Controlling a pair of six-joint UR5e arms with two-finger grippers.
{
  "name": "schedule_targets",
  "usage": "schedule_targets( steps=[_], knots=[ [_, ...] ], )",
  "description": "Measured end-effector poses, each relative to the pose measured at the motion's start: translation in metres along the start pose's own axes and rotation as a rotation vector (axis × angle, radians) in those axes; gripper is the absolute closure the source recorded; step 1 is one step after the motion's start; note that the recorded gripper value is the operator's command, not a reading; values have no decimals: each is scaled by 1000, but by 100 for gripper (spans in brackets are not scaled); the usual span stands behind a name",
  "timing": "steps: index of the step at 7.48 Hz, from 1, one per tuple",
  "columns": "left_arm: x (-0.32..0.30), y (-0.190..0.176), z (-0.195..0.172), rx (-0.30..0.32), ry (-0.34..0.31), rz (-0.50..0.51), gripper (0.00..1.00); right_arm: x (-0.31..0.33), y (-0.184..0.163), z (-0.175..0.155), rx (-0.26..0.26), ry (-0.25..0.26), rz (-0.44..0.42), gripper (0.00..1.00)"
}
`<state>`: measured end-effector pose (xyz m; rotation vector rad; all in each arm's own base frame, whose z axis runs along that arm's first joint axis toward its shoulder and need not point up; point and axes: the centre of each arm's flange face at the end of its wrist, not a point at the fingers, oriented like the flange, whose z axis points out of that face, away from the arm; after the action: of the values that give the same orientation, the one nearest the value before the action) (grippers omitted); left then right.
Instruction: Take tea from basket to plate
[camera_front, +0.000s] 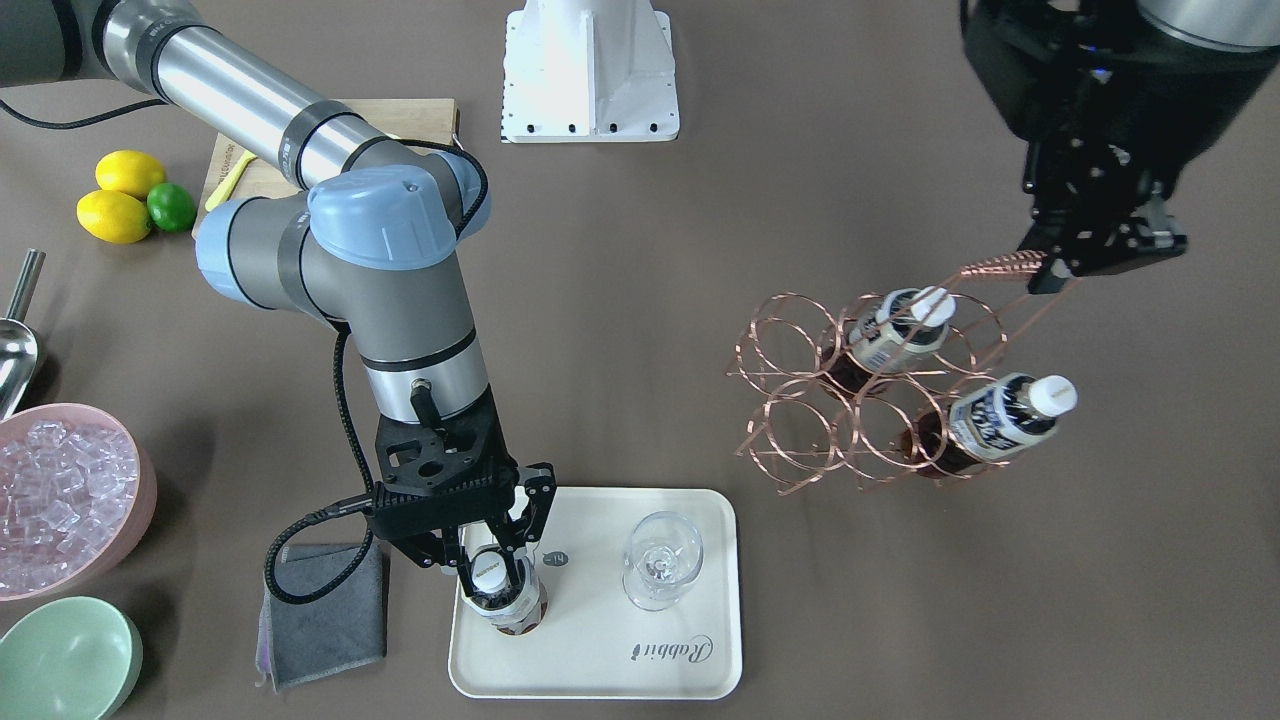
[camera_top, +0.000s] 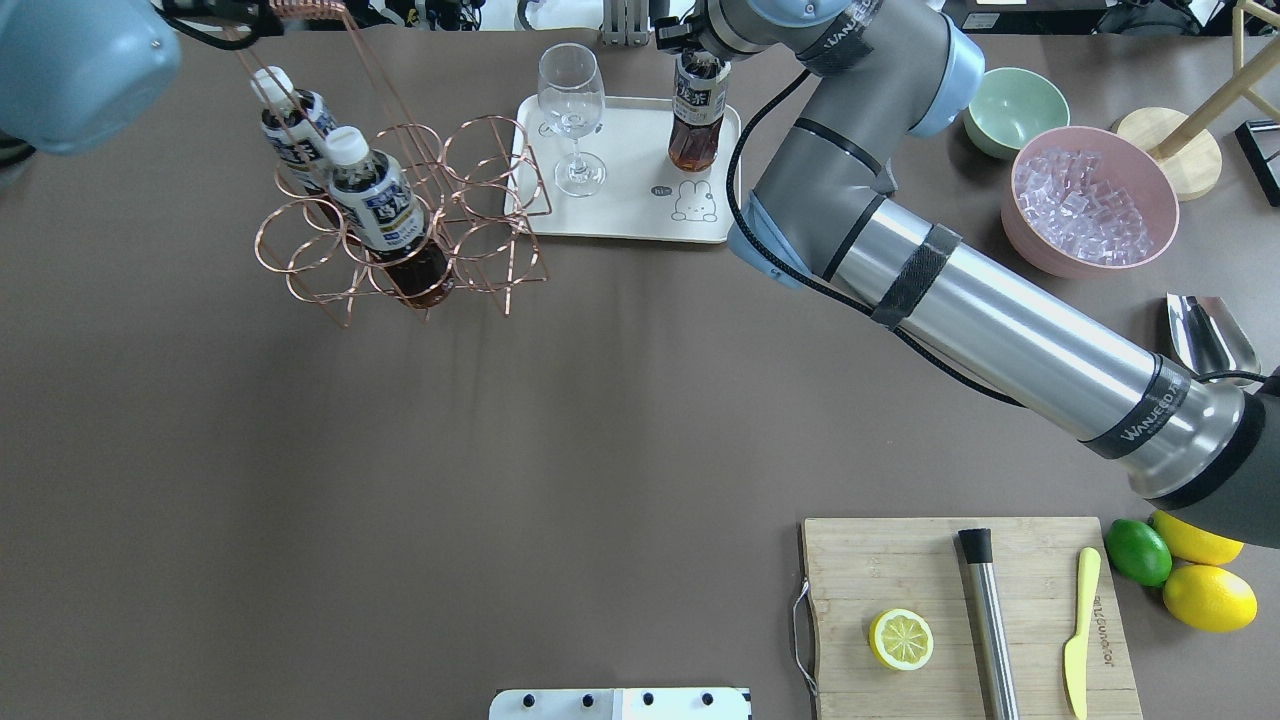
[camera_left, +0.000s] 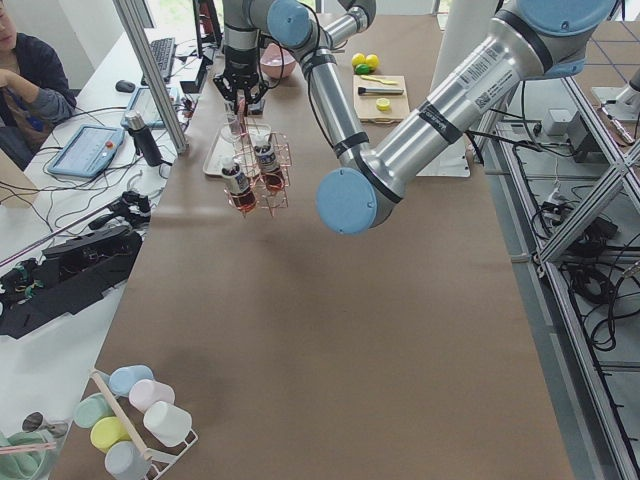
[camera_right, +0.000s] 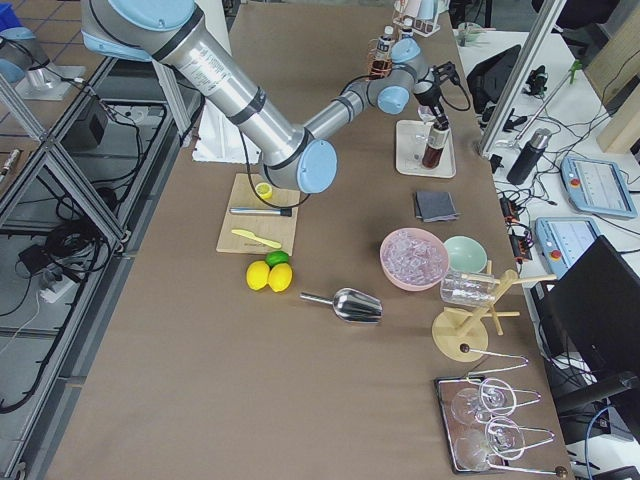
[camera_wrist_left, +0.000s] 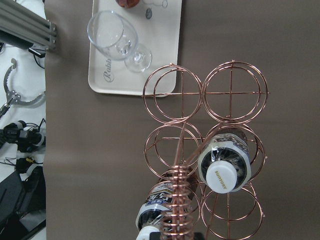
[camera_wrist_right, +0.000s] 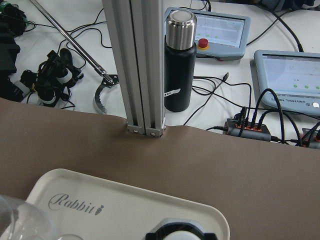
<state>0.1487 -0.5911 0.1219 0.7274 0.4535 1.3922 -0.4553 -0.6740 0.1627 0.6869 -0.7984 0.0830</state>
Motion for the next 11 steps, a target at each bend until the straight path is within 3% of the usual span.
schedule_targets(
  steps=[3,5,6,8,9,11],
  knots=[
    [-27,130,13,-78,6,8,100,1,4,2,-3,1,-6,0],
    [-46,203,26,-90,9,2,100,2,-3,-4,-5,1,-4,0],
    [-56,236,29,-95,10,-4,100,11,-17,-20,-28,17,10,0],
    [-74,293,35,-102,20,-13,100,44,-46,-91,-86,95,62,0],
    [-83,314,43,-103,24,0,100,75,-47,-122,-121,139,94,0],
    [-98,347,67,-104,31,35,100,185,-25,-151,-250,199,133,0]
  ],
)
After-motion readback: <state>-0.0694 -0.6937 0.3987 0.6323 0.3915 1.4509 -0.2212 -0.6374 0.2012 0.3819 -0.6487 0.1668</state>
